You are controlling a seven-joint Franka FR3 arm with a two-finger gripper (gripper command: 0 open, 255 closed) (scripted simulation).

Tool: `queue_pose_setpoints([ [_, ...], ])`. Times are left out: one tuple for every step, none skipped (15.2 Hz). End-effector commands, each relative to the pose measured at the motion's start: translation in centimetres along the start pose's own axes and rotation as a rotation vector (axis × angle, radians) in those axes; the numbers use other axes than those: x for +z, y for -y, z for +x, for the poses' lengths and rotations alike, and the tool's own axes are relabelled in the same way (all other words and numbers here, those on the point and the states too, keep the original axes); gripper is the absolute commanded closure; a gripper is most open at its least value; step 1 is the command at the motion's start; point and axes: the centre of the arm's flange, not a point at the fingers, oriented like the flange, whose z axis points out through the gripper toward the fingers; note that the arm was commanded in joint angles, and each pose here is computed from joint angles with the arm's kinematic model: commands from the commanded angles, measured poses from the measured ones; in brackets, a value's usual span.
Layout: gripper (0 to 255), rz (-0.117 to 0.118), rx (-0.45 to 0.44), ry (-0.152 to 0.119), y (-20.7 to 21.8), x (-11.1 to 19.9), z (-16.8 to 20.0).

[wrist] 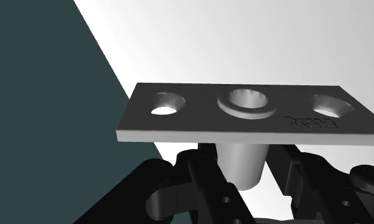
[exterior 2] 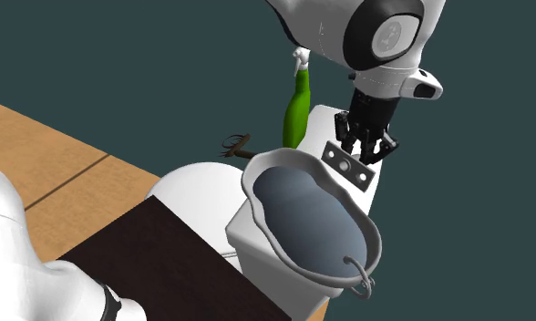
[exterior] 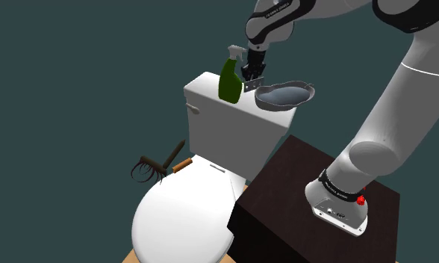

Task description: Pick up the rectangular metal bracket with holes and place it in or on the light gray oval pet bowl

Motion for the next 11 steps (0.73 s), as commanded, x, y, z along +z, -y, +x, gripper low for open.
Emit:
queue_pose_setpoints([
  [255, -0.003, 0.016, -0.023, -0.9, -1.9, 0.2],
  [255, -0.003, 0.016, -0.023, -0.9, -2.4, 0.2],
  [255, -0.003, 0.016, -0.023, -0.9, -2.9, 0.1],
  [255, -0.003, 0.016, -0.023, -0.9, -3.5, 0.1],
  [255, -0.003, 0.016, -0.023, -0.9, -4.0, 0.1],
  [255, -0.003, 0.016, -0.023, -0.9, -4.5, 0.1],
  [255, -0.003, 0.016, -0.023, -0.9, -5.0, 0.1],
  [255, -0.003, 0.016, -0.023, -0.9, -5.6, 0.1],
  [255, -0.003, 0.016, -0.023, -0.9, -6.1, 0.0],
  [255, -0.003, 0.016, -0.023, -0.9, -6.6, 0.0],
  [255, -0.003, 0.016, -0.023, -0.9, -7.2, 0.0],
])
